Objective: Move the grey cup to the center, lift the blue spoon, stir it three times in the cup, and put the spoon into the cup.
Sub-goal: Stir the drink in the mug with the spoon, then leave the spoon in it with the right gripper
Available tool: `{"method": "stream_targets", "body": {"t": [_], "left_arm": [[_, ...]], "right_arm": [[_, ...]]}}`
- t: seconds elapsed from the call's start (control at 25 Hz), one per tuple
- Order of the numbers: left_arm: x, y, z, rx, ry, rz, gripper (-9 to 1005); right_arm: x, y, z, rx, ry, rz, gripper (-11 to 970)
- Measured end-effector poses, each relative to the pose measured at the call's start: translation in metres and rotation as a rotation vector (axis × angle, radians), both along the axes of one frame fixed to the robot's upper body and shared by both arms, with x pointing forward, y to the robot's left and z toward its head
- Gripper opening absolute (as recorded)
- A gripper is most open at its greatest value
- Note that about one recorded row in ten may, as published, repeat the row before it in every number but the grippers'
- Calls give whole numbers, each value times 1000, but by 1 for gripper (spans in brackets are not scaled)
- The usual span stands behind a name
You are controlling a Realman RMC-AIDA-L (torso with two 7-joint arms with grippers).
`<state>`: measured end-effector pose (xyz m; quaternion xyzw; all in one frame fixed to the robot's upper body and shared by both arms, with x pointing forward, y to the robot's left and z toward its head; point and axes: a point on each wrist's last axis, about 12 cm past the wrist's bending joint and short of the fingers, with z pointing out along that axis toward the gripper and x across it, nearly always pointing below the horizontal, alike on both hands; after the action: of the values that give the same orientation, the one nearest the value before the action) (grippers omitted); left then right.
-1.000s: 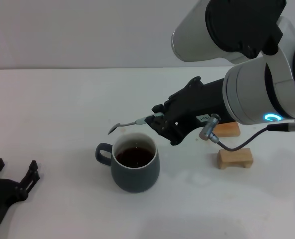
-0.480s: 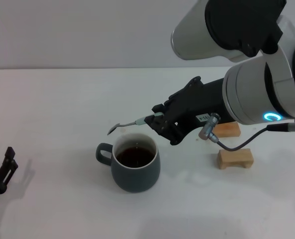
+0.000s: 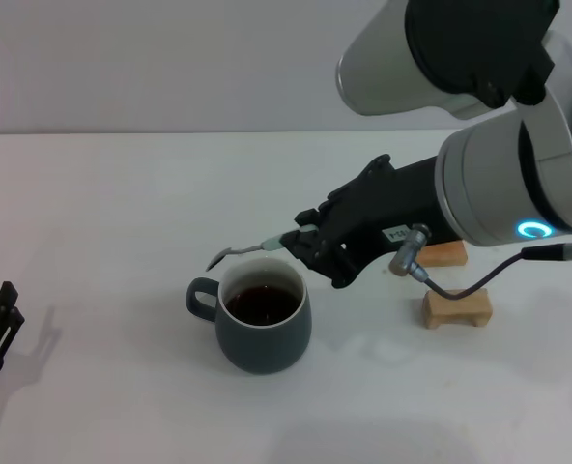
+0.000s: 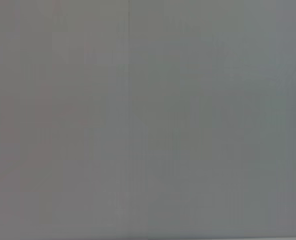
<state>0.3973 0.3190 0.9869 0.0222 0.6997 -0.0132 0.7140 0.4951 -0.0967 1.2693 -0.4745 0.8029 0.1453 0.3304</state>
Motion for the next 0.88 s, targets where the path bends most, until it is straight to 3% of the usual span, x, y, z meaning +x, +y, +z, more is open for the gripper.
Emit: {"method": "stream_targets", "body": {"t": [0.88], "left_arm": [[1, 5, 0, 3, 0, 31, 859]], "right_arm": [[-1, -9, -6, -4, 36, -17, 166]]}}
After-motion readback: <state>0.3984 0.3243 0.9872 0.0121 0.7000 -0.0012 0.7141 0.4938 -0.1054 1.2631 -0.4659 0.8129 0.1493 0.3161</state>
